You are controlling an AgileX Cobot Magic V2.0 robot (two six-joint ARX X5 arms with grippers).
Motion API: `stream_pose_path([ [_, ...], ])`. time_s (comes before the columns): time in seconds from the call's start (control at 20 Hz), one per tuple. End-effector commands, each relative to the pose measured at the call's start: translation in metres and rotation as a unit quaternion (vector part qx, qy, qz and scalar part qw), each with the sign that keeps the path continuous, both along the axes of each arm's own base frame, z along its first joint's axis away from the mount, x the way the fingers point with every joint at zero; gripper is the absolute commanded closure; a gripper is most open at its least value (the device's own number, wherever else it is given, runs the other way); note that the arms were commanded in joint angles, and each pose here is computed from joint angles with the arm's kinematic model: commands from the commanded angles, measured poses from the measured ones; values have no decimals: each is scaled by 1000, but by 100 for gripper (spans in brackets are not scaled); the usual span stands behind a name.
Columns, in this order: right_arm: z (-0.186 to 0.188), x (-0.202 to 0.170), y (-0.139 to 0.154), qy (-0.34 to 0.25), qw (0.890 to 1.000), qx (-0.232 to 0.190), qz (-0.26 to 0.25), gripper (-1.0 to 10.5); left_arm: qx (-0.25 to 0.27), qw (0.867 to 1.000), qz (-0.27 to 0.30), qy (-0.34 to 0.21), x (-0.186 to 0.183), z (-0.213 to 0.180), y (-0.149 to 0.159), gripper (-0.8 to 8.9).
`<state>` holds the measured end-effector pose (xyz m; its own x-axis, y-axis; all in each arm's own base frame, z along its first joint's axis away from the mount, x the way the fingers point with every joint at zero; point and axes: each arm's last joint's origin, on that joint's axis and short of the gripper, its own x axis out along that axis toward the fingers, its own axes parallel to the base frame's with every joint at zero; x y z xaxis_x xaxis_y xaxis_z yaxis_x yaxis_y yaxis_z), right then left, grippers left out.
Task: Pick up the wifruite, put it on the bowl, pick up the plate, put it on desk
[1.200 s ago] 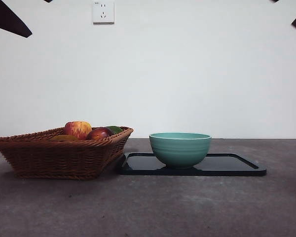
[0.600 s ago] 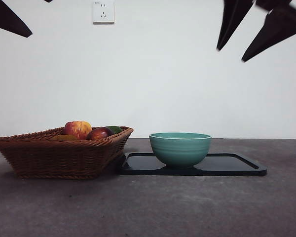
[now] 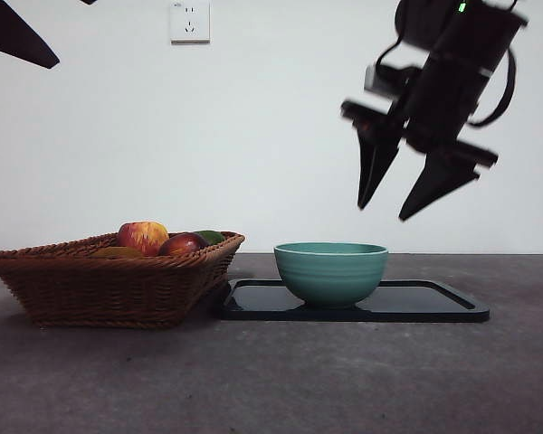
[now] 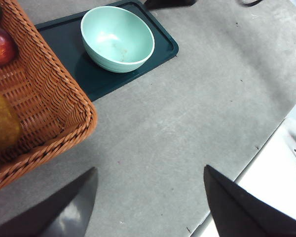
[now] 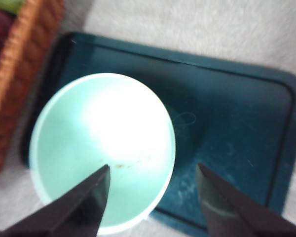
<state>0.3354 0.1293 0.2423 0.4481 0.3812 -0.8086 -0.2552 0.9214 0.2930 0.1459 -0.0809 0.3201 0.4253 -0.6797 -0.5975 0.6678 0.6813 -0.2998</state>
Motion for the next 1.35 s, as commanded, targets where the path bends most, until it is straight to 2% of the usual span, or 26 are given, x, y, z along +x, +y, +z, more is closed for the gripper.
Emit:
stream_pose_path([
  [0.05,-13,11,6,2,1000,-5,6,671,-1,1000,-10,-8,1,3,-1,470],
  [0.25,-30,20,9,12,1000,-9,6,673,3,1000,-11,-1,0,2,-1,470],
  [0.4,-37,23,10,15,1000,-11,6,770,2,1000,-10,-2,0,2,-1,470],
  [0.7,-45,27,12,17,1000,-12,6,890,2,1000,-10,-2,0,2,-1,470],
  [1.0,-43,28,12,6,1000,-16,1,936,2,1000,-10,-2,0,2,-1,470],
  [1.15,-27,24,10,-13,1000,-9,1,936,2,1000,-10,-2,0,2,-1,470],
  [1.35,15,6,4,-58,998,4,6,936,2,1000,-10,-2,0,2,-1,470],
])
